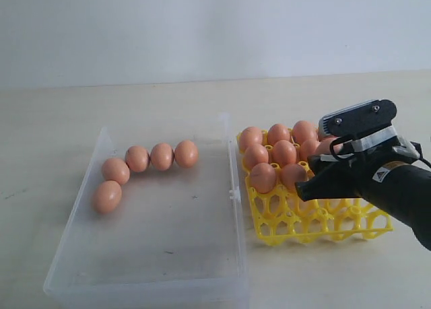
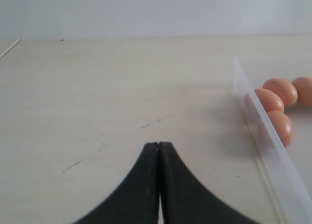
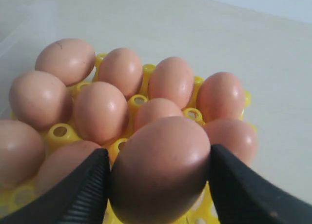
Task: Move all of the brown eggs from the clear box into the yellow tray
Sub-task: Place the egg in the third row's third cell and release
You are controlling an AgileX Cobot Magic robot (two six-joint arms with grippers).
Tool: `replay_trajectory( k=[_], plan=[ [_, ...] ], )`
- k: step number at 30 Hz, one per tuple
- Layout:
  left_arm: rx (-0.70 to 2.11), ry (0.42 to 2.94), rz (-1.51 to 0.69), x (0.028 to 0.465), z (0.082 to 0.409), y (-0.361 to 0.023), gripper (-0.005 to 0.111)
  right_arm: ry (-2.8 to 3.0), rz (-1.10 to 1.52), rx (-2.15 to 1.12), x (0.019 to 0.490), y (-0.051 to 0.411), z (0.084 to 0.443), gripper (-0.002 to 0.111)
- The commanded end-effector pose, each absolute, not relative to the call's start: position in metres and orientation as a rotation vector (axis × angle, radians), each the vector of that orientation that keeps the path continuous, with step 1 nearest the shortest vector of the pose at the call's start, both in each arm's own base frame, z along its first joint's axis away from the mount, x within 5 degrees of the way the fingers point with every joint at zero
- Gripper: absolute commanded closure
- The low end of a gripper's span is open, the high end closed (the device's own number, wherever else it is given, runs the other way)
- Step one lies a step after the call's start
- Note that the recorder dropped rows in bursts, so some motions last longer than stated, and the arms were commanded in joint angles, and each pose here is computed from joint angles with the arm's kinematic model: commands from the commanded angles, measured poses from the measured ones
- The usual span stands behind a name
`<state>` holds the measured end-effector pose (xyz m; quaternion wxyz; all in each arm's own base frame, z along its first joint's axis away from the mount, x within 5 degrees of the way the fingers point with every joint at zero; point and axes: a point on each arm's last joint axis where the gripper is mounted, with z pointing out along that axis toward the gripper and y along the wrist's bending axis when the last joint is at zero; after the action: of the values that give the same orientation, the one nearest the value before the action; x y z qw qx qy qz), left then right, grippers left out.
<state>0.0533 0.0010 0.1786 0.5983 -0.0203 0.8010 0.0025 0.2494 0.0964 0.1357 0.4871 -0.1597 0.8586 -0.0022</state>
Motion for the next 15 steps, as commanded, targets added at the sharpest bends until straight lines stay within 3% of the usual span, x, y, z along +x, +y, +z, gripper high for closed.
replay_trajectory(
  k=[1,5,12,15],
  plan=[
    [-0.042,1.836,-0.005,0.0533,0.1813,0.0004,0.107,2.074,-0.041,-0.42,0.2528,0.0956,0.1326,0.108],
    [-0.042,1.836,-0.005,0.0533,0.1813,0.0004,0.107,2.057,-0.063,-0.457,0.2564,0.0971,0.1342,0.098],
    [-0.042,1.836,-0.005,0.0533,0.1813,0.0004,0.107,2.065,-0.066,-0.413,0.2581,0.096,0.1348,0.054],
    [-0.042,1.836,-0.005,0.0533,0.1813,0.0004,0.107,2.066,-0.07,-0.41,0.2585,0.0948,0.1348,0.044]
  ],
)
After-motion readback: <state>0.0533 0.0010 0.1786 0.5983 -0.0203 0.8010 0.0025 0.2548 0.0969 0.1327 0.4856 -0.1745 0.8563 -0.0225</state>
